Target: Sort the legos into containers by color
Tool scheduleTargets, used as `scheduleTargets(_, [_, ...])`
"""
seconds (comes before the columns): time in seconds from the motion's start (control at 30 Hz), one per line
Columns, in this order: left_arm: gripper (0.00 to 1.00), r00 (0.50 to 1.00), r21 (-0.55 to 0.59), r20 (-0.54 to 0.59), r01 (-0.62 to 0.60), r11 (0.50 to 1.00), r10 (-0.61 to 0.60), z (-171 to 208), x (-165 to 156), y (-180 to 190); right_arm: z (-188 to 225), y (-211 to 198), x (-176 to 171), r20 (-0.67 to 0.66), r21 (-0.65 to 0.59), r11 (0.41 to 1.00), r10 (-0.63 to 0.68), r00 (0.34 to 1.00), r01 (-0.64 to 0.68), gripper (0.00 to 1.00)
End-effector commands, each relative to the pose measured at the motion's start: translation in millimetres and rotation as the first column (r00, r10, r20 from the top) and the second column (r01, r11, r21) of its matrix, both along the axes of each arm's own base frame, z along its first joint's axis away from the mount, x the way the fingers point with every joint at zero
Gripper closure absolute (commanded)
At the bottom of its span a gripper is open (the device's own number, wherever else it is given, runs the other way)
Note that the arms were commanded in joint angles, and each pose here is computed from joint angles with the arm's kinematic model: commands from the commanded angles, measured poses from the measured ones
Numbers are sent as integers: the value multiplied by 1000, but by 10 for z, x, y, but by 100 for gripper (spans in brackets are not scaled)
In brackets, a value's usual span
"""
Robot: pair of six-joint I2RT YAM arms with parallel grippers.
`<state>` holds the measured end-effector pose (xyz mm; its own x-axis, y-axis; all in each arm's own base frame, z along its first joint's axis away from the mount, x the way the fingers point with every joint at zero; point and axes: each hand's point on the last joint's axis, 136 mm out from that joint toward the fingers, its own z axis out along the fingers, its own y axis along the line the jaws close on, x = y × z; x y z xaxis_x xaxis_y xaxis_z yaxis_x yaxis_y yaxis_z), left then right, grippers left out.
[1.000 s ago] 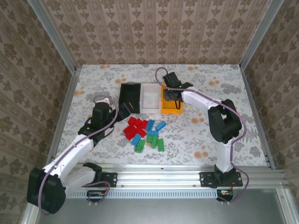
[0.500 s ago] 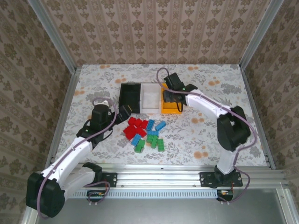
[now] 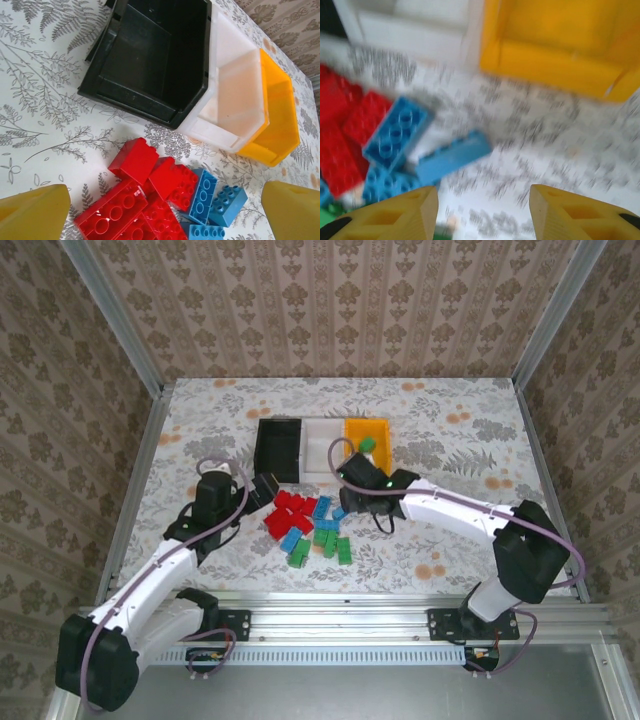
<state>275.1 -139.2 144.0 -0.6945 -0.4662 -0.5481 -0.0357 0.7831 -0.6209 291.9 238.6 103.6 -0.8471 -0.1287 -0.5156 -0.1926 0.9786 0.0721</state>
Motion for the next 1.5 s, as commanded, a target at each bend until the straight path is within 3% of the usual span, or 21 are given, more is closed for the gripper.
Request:
scheduleTargets(0.0, [0, 1000, 3, 9, -29, 1000, 29, -51, -40, 81, -198, -6, -503, -131, 18, 1000, 24, 991, -22, 47])
scheduleTargets(0.13, [0, 999, -7, 16, -47, 999, 47, -73, -55, 113, -400, 125, -985, -221, -3, 991, 127, 967, -131, 44])
scheduleTargets(0.27, [0, 999, -19, 29, -45, 999, 46, -10, -36, 96, -560, 188, -1195, -261, -58, 983, 156, 953, -176, 42])
scheduleTargets(0.73, [0, 999, -4, 32, -43, 999, 43, 42, -48, 113, -815, 356, -1050, -272, -121, 969, 174, 946, -213, 40])
scheduleTargets(0.87, [0, 998, 1, 36, -46, 999, 46, 47, -40, 120, -836, 264, -965, -263, -156, 973, 125, 957, -170, 40])
scheduleTargets(1.07, [0, 998, 5, 31, -47, 999, 47, 13, -34, 121, -866, 318, -859, -253, -75, 987, 118, 960, -141, 37])
scheduleTargets(1.27, [0, 998, 6, 26, -49, 999, 49, 0, -43, 129, -791, 337, -680, -218, -32, 995, 84, 972, -93, 51])
scheduleTargets(1.47, [0, 999, 13, 20, -47, 999, 47, -21, -44, 132, -796, 142, -676, -213, -73, 996, 37, 976, -53, 60])
